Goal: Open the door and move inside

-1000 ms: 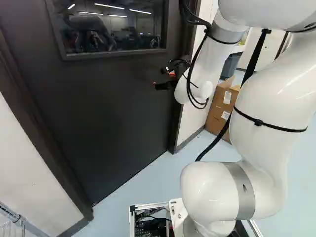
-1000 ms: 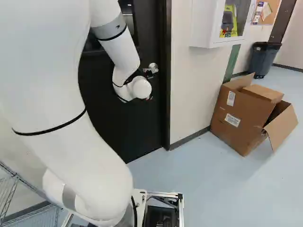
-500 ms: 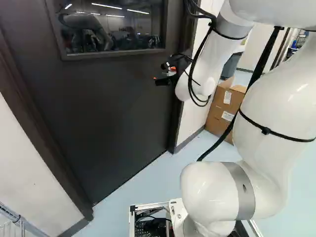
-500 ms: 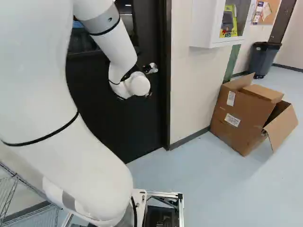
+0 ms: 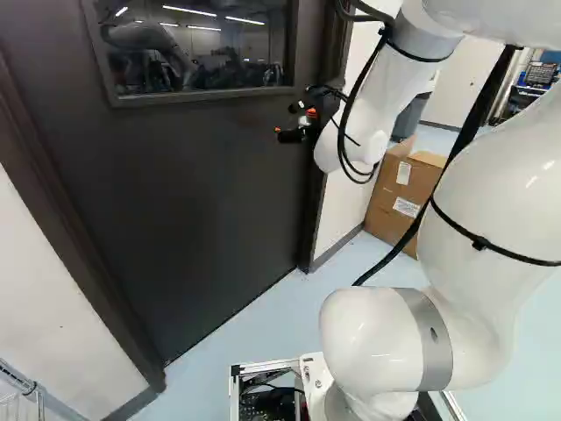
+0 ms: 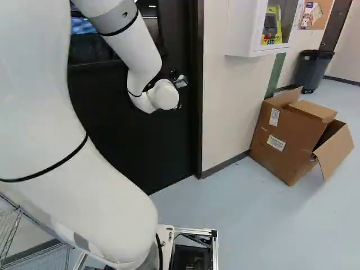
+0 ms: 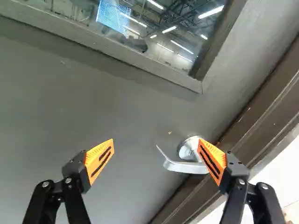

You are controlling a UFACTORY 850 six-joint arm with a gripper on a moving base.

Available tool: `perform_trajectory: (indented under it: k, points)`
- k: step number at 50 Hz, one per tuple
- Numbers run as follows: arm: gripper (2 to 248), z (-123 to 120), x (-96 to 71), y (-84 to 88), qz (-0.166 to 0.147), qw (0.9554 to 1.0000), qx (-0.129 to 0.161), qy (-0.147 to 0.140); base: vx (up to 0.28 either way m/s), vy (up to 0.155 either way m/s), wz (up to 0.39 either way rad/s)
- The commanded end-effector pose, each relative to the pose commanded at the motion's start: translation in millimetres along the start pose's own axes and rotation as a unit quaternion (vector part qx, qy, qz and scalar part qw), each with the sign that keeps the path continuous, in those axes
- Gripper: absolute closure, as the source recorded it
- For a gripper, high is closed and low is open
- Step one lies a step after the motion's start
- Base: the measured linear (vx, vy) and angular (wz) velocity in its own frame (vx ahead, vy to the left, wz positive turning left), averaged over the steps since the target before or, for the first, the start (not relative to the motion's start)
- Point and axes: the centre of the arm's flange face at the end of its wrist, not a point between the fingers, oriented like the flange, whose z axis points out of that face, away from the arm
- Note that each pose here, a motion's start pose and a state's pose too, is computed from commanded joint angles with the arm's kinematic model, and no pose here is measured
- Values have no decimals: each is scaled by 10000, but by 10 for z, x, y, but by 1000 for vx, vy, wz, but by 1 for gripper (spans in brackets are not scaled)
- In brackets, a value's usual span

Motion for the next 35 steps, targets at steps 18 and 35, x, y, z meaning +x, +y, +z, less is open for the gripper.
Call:
perform_trajectory:
  k: [18,35]
  points:
    - [3,253,148,198,-102,9998,-62,176,0,0,0]
    - [3,420,261,252,-163,9994,-38,307,0,0,0]
